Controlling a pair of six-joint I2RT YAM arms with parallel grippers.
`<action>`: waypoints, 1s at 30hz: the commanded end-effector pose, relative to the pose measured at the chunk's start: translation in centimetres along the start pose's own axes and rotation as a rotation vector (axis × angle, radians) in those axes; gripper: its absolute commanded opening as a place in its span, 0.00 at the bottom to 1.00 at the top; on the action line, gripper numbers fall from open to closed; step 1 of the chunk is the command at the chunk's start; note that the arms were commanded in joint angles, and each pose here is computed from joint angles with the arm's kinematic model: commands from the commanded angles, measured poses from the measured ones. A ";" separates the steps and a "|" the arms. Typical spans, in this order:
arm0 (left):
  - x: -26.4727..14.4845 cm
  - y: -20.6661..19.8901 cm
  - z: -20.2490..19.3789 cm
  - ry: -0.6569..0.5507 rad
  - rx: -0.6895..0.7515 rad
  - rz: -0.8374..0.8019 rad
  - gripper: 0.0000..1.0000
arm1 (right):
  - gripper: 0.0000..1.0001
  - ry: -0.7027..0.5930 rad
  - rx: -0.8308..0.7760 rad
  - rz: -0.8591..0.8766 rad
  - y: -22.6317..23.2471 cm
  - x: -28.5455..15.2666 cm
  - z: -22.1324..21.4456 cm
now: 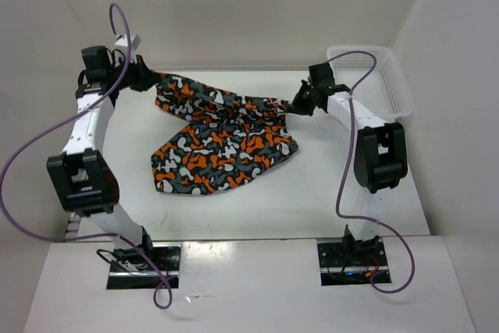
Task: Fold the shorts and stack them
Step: Fold the shorts
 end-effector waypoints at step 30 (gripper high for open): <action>-16.2 -15.7 -15.8 0.255 -0.216 0.052 0.00 | 0.00 0.064 0.096 -0.041 -9.0 -14.9 -11.4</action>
Point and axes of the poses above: each gripper's point midway between its finger pads, its own x axis out along the fingers, its own y axis along the line the jaws close on, z = x × y, the point moved 6 cm from there along -x, back along the fingers, and after that the axes turned 10 degrees about x, right-handed, at the moved point
